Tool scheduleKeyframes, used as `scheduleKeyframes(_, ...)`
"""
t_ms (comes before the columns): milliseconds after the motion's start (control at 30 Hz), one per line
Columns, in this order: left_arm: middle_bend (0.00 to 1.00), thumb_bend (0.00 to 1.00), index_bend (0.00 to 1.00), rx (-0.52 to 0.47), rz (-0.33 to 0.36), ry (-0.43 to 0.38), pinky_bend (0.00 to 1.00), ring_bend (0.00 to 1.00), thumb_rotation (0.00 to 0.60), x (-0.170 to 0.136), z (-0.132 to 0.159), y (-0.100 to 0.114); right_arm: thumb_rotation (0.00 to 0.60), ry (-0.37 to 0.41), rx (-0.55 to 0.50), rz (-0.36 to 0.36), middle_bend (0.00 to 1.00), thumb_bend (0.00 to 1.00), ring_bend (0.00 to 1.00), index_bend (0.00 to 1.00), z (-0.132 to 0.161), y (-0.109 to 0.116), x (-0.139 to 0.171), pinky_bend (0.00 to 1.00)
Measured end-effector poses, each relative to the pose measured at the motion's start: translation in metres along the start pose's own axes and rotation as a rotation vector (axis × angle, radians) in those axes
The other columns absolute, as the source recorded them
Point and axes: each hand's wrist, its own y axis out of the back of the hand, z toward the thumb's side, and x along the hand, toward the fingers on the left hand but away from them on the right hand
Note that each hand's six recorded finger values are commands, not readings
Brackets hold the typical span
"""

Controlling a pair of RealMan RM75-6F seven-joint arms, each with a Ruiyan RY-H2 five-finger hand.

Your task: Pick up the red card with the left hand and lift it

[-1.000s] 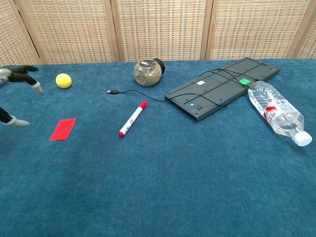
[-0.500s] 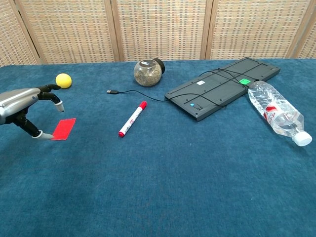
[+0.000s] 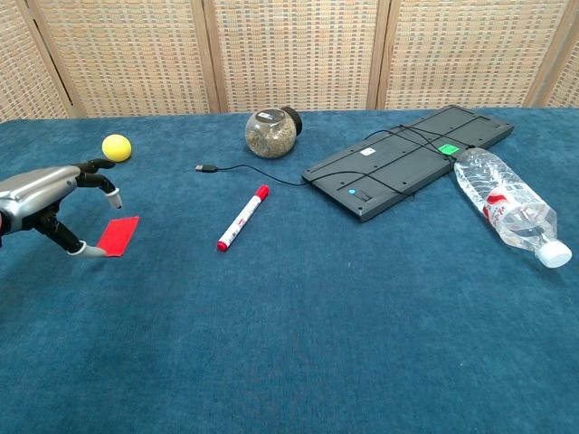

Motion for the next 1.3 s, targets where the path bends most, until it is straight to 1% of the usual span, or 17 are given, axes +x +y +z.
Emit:
scheduleKeyframes(267, 0.00, 0.15, 0.36, -0.009, -0.020, -0.001, 0.00, 0.00, 0.600, 0.002, 0.001, -0.013, 0.600, 0.000, -0.002, 0.000, 0.00, 0.00, 0.00, 0.00, 0.000, 0.000, 0.000, 0.00)
scheduleKeyframes(567, 0.00, 0.15, 0.36, 0.009, -0.007, 0.019, 0.00, 0.00, 0.600, 0.012, -0.003, -0.012, 0.600, -0.003, -0.009, 0.000, 0.00, 0.00, 0.00, 0.00, -0.002, 0.001, 0.000, 0.00)
scheduleKeyframes(767, 0.00, 0.16, 0.36, 0.008, 0.018, 0.021, 0.00, 0.00, 0.600, 0.023, -0.001, -0.002, 0.600, -0.004, -0.008, 0.002, 0.00, 0.00, 0.00, 0.00, -0.002, 0.001, 0.000, 0.00)
scheduleKeyframes(1067, 0.00, 0.15, 0.36, -0.024, 0.059, -0.004, 0.00, 0.00, 0.600, 0.021, 0.003, 0.016, 0.600, -0.004, -0.012, 0.004, 0.00, 0.00, 0.00, 0.00, -0.002, 0.001, 0.000, 0.00)
scheduleKeyframes(1200, 0.00, 0.15, 0.36, -0.025, 0.041, -0.020, 0.00, 0.00, 0.600, 0.015, 0.004, 0.021, 0.600, -0.003, -0.014, 0.004, 0.00, 0.00, 0.00, 0.00, -0.002, 0.001, 0.000, 0.00)
scheduleKeyframes(1300, 0.00, 0.15, 0.36, -0.014, 0.011, -0.031, 0.00, 0.00, 0.600, 0.010, 0.005, 0.023, 0.600, 0.000, -0.015, 0.004, 0.00, 0.00, 0.00, 0.00, -0.002, 0.001, 0.001, 0.00)
